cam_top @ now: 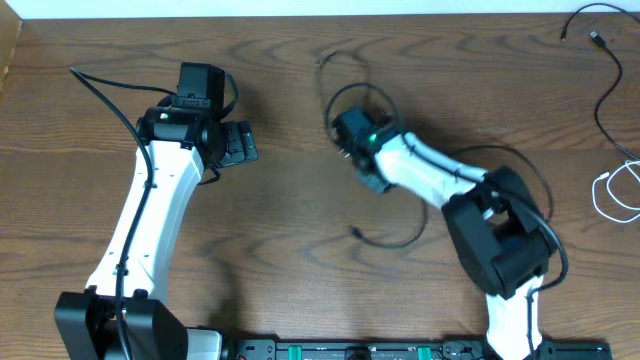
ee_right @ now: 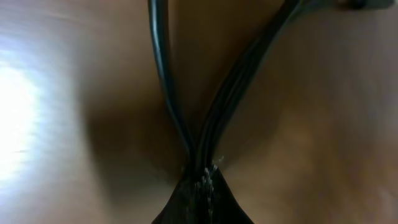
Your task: Untangle cables
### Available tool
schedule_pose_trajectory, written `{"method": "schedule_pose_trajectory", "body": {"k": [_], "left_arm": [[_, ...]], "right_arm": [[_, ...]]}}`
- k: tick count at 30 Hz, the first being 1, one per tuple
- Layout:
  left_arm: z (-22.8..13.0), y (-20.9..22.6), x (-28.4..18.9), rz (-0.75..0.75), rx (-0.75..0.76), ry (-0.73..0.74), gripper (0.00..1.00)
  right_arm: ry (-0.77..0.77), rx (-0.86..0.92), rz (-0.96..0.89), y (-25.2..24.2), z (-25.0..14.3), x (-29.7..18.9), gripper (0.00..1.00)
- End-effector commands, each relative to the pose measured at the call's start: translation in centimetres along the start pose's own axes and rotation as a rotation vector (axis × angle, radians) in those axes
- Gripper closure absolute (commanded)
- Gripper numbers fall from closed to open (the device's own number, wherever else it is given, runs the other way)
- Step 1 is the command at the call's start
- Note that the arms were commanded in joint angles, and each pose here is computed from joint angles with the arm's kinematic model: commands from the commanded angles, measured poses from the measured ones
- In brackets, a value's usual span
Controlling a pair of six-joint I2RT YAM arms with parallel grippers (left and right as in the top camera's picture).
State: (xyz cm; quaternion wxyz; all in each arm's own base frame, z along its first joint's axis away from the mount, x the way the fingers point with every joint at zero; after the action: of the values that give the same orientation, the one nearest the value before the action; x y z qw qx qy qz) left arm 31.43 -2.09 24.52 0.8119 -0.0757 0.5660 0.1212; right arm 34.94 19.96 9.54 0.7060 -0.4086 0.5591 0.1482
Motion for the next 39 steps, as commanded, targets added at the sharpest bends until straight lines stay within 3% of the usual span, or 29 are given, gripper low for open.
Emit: {"method": "schedule_pose_trajectory", "body": {"k": [1,8,14,18,25,30,39], "left_arm": [[0.2,0.2,0.2,0.021,0.007,0.003,0.04],[0.2,0.2,0.2,0.021,0.007,0.003,0.04],[0.2,0.2,0.2,0.021,0.007,0.003,0.04],[0.2,0.2,0.2,0.021,0.007,0.003,0.04],[0.2,0.2,0.2,0.021,0.007,0.003,0.04],[0.2,0.2,0.2,0.021,0.007,0.003,0.04],[0.2,0.2,0.2,0.021,0.007,0.003,0.04]], "right_arm": [[0.020,0.154,-0.168,-5.7,0.4,-0.6,0.99],[0.084,0.433,-0.203,-15.7,-3.1,-0.7,0.99],[0.204,0.725,-0.219,-22.6,-10.3,1.1,0.99],[0.247,0.996,-0.186,-27.2,-17.5,2.6,0.99],[0.327,1.295,-0.177,-30.8,-27.7,3.9,0.99],[0.285,1.498,-0.093,-31.8,-33.3,4.4,0.99],[0.198,1.635,-0.074,-32.9,-36.7,4.6,0.99]]}}
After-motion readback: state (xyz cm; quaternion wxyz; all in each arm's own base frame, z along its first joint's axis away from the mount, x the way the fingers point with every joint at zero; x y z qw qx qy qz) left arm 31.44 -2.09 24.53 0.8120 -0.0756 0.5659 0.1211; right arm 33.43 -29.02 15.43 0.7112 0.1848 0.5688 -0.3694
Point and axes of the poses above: each gripper's point midway between its finger pads, its own x axis out along the fingers, its own y axis along the line the jaws close on, z = x × y, the point moved 10 cm from there along -x, back along the fingers, and after that the axes turned 2 degrees about -x, right-handed, at the moved point
